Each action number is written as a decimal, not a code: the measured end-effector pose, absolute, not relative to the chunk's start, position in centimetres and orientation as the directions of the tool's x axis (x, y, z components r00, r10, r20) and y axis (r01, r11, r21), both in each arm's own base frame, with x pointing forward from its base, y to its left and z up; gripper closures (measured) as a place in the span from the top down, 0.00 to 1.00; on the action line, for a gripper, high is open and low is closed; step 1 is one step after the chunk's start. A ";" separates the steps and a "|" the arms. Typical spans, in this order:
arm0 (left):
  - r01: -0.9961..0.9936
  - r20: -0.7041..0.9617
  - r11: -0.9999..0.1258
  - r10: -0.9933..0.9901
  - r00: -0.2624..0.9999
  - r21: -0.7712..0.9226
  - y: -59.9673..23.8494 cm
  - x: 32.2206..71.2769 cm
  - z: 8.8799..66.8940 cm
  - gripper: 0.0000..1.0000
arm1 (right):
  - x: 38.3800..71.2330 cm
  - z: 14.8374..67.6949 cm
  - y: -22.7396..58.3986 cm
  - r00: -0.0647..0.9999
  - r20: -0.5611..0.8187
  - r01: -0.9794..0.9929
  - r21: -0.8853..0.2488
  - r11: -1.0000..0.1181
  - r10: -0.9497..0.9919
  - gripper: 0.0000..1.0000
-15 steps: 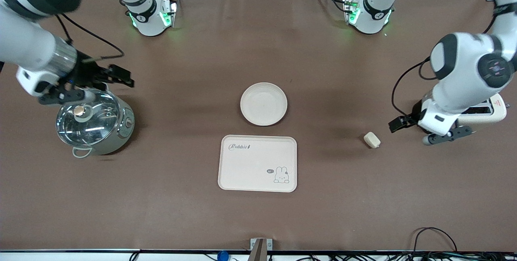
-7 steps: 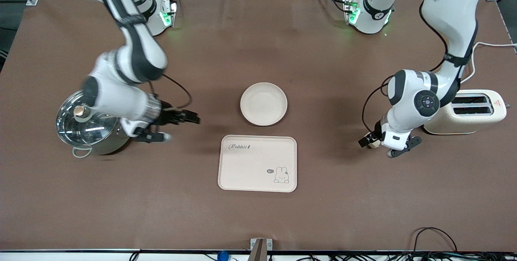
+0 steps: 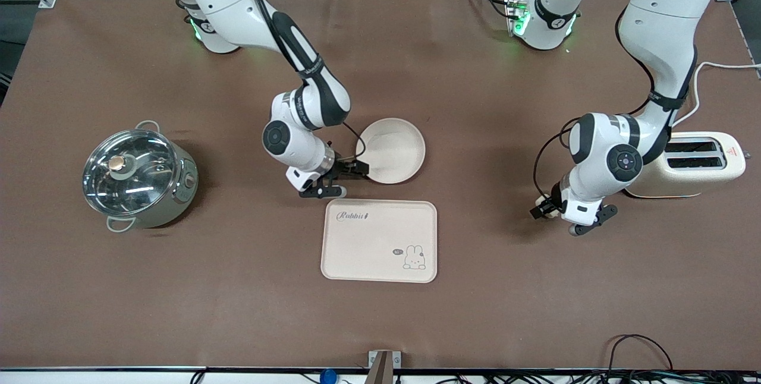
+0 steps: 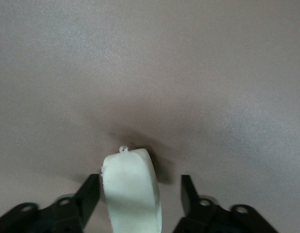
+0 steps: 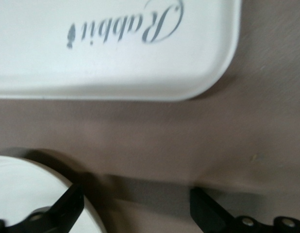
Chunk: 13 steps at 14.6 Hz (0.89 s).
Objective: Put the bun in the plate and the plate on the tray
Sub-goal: 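Grasp the bun with the left gripper while the right gripper grips the plate, then carry the bun over the white plate with the left gripper and lower it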
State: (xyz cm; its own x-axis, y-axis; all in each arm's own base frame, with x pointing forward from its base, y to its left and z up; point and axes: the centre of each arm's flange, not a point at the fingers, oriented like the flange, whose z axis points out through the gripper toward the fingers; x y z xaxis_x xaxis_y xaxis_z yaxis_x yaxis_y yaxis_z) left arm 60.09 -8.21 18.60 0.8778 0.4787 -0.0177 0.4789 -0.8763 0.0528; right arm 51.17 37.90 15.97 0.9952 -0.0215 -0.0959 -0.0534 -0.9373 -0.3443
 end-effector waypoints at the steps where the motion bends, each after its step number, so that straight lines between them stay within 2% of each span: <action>1: 0.479 -0.016 -0.876 0.478 0.878 0.054 -8.3 60.2 18.7 0.56 | 51.1 16.0 37.9 0.994 -0.105 -0.054 -0.344 -0.937 -0.018 1.00; 3: 0.490 -0.026 -0.870 0.490 0.872 0.053 -9.2 60.3 19.2 0.33 | 50.9 16.1 37.8 0.992 -0.126 -0.055 -0.345 -0.937 -0.012 1.00; 4: 0.501 -0.041 -0.864 0.499 0.866 0.047 -10.4 60.3 19.8 0.27 | 50.9 16.2 37.8 0.991 -0.137 -0.058 -0.346 -0.936 -0.010 1.00; 10: 0.585 -0.136 -0.811 0.579 0.804 0.005 -22.4 59.0 27.9 0.25 | 51.8 19.8 36.4 0.980 -0.200 -0.064 -0.381 -0.922 0.015 1.00; 13: 0.624 -0.157 -0.782 0.616 0.772 -0.002 -28.5 56.6 28.7 0.26 | 51.0 20.2 37.5 0.979 -0.202 -0.045 -0.387 -0.921 0.037 1.00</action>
